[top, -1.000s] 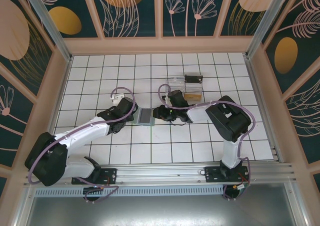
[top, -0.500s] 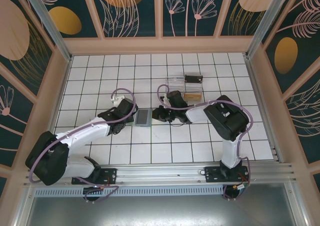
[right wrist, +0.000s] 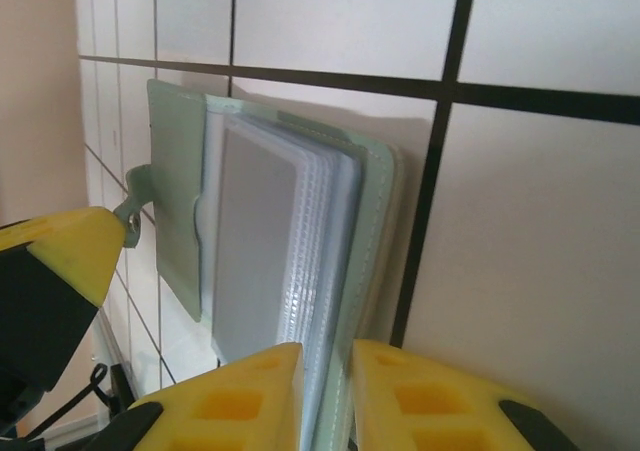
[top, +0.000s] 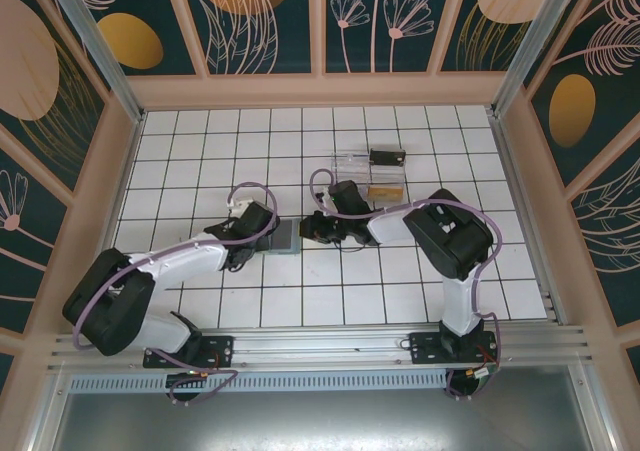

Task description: Take the credit cards out of the card holder

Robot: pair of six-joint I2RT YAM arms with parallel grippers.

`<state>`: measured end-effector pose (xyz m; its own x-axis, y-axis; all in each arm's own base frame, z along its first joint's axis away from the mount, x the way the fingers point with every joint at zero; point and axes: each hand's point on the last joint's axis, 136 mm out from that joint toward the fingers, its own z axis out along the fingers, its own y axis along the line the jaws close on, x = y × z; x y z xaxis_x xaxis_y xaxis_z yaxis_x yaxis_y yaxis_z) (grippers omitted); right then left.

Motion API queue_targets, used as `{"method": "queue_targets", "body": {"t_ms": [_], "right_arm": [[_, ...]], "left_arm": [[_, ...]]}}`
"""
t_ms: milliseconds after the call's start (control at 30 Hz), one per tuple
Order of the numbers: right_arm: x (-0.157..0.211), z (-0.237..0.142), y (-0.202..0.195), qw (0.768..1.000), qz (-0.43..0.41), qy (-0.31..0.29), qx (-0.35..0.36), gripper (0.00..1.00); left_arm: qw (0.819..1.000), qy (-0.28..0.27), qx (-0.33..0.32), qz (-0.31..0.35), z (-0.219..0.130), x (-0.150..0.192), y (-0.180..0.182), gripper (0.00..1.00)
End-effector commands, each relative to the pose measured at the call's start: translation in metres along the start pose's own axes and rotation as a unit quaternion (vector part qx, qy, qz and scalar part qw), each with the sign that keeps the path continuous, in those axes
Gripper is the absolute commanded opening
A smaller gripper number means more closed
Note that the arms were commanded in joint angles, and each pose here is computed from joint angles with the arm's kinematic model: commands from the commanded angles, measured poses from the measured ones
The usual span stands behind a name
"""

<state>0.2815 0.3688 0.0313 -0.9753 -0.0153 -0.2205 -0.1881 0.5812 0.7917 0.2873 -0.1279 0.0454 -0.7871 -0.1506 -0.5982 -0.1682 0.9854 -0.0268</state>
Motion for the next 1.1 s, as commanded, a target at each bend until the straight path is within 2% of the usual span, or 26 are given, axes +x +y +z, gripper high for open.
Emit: {"method": "queue_targets", "body": {"t_ms": [0, 333, 600, 700, 1067], "right_arm": [[-0.001, 0.002, 0.0, 1.0, -0.015, -0.002, 0.02, 0.25], [-0.001, -0.003, -0.015, 0.998, -0.012, -0.007, 0.069, 0.34], [0.004, 0.012, -0.002, 0.999, -0.022, 0.017, 0.038, 0.27], [0.003, 0.014, 0.0, 0.999, -0.023, 0.016, 0.035, 0.21], [0.002, 0.018, 0.015, 0.999, -0.029, 0.023, -0.006, 0.18]], "left_arm": [[0.999, 0.009, -0.043, 0.007, 0.009, 0.01, 0.016, 0.0], [0.998, 0.031, -0.06, 0.016, 0.022, 0.025, 0.02, 0.0], [0.998, 0.033, -0.05, 0.015, 0.023, 0.026, 0.016, 0.0], [0.998, 0.035, -0.048, 0.016, 0.022, 0.026, 0.016, 0.0], [0.999, 0.034, -0.034, 0.014, 0.022, 0.025, 0.011, 0.0]]}}
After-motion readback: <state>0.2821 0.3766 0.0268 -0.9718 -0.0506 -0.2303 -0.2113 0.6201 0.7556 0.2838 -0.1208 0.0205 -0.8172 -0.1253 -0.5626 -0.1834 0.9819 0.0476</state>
